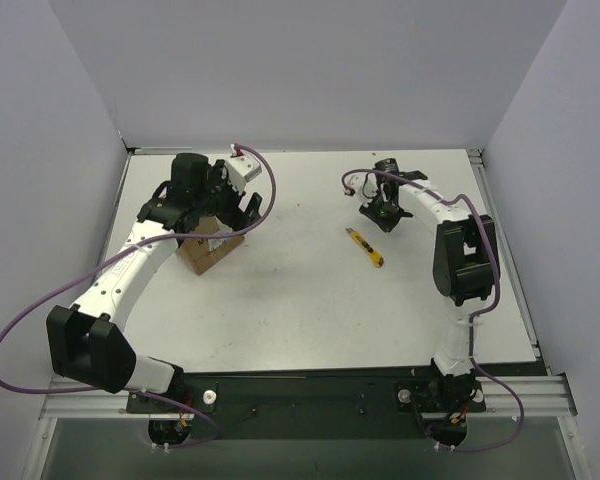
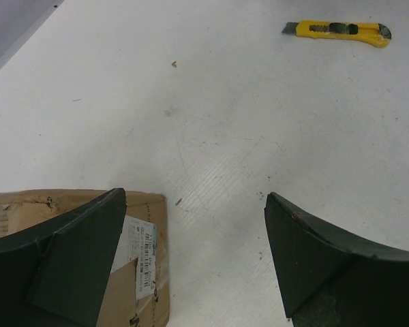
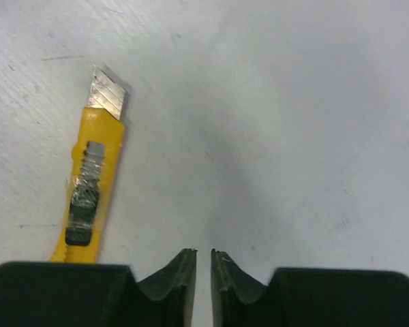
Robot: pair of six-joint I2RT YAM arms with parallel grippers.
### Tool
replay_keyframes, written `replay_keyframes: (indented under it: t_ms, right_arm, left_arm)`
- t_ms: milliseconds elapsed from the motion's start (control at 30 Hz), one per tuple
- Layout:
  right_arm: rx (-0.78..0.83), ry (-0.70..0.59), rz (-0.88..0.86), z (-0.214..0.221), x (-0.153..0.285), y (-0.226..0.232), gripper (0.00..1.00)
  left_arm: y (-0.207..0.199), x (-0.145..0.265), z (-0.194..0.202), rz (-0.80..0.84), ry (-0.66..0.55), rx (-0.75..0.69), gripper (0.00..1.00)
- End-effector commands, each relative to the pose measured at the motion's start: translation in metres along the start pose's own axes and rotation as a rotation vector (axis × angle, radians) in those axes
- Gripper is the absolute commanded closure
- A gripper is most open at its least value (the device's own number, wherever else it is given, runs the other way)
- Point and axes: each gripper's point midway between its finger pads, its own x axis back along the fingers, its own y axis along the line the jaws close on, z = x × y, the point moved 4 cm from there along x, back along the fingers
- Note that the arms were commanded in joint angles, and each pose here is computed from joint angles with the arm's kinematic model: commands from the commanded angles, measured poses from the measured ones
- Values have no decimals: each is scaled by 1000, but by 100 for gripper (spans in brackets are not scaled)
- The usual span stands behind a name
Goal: Unpack the express box
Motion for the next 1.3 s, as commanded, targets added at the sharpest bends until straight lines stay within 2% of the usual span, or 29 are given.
replay_keyframes:
  t_ms: [0,33,100,133,267,400,467,533,567,633,667,733,767,867,933,1000,1033,1067,1133,1167,1267]
  right_arm:
    - [-260,-112,44,-9,55,-6,69]
    - [-356,-128,-12,-11,55,7,64]
    - [-400,-145,-91,-15,56,27,53]
    - [-416,-123,-117,-10,51,38,51]
    - [-345,-80,-142,-11,34,64,46]
    - [-368,-50,-78,-14,27,55,49]
    - [-424,-76,77,-24,44,32,53]
    - [-425,-151,149,-41,64,27,53]
    - [-432,-264,252,-56,92,12,53]
    - [-331,-346,356,-69,108,14,53]
    - [-306,-475,477,-87,134,-2,53]
    - [-226,-485,655,-91,146,-13,57]
    - [-235,-518,712,-97,155,-21,61]
    - [-229,-529,742,-104,174,-24,63]
    - [-173,-593,795,-121,200,-26,63]
    - [-194,-663,781,-137,223,-18,67]
    - [-203,-653,689,-135,217,-9,69]
    - [-341,-693,628,-136,219,-9,70]
    - [-446,-562,456,-115,182,11,69]
    - [-551,-509,375,-106,156,20,66]
    - [-656,-410,209,-76,115,37,55]
  left_arm:
    - [1,10,-18,-10,-80,-27,8]
    - [1,9,-18,-12,-76,-29,8]
    - [2,7,-17,-10,-70,-23,8]
    - [2,6,-16,-9,-64,-20,8]
    - [2,4,-17,-5,-58,1,8]
    - [1,6,-18,0,-58,6,8]
    - [1,6,-19,-3,-58,5,8]
    - [3,6,-19,-10,-59,3,8]
    - [3,6,-18,-10,-55,10,8]
    - [3,5,-19,-13,-60,10,8]
    - [3,5,-19,-14,-61,11,8]
    - [3,5,-18,-19,-64,23,8]
    - [3,4,-17,-19,-61,28,8]
    - [1,4,-15,-14,-61,39,8]
    - [1,5,-16,-14,-61,39,8]
    - [2,5,-16,-17,-63,36,8]
    - [2,3,-16,-16,-62,38,8]
    - [3,3,-16,-17,-64,39,8]
    - [2,0,-15,-9,-64,44,8]
    - [2,-1,-16,-9,-66,52,8]
    - [2,1,-19,-11,-69,59,8]
